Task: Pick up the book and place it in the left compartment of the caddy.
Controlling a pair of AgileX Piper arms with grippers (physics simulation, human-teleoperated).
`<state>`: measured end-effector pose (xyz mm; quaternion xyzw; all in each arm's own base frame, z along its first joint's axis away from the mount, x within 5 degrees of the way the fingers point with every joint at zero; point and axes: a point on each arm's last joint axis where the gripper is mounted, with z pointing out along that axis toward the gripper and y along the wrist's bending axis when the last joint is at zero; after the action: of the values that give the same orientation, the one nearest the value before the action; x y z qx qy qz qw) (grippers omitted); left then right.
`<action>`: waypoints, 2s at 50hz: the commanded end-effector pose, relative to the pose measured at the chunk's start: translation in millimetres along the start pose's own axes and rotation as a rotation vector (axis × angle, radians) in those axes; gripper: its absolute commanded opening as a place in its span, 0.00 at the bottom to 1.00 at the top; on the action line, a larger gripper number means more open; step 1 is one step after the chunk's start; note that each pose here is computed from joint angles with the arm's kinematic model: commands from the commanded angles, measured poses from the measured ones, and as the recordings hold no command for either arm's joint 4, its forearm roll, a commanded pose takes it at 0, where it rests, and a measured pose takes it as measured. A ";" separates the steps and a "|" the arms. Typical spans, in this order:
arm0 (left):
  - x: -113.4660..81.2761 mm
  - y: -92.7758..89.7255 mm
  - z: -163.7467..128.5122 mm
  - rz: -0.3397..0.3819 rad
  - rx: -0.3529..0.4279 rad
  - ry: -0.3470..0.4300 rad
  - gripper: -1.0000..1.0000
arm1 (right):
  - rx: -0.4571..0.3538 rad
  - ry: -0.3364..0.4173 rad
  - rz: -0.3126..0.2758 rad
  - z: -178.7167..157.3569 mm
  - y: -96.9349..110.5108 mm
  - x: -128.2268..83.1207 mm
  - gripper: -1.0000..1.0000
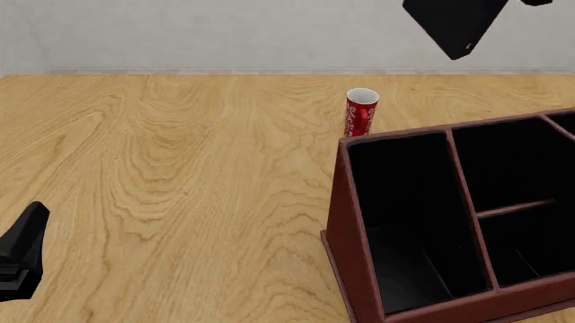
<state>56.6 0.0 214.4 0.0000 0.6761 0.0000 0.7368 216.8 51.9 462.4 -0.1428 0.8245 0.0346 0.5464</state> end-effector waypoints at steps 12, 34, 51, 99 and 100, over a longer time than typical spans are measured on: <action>0.0 0.0 0.0 0.000 0.000 0.000 1.00 | 0.023 0.089 0.038 -24.5 -6.0 9.5 0.00; 0.0 0.0 0.0 -0.002 0.001 0.000 1.00 | 0.010 0.166 0.051 -47.2 -1.0 34.9 0.00; 0.0 0.0 0.0 0.000 0.000 0.000 1.00 | -0.024 0.188 0.061 -66.5 6.5 46.4 0.00; 0.0 0.0 0.0 0.000 0.000 0.000 1.00 | -0.097 0.246 -0.027 -79.8 17.3 64.1 0.00; 0.0 0.0 0.0 0.000 0.000 0.000 1.00 | -0.097 0.249 -0.026 -79.1 17.3 64.7 0.00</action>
<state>56.6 0.0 214.4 0.0000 0.6761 0.0000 0.7368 121.2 38.0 434.1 -0.1820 0.8821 0.0437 0.4324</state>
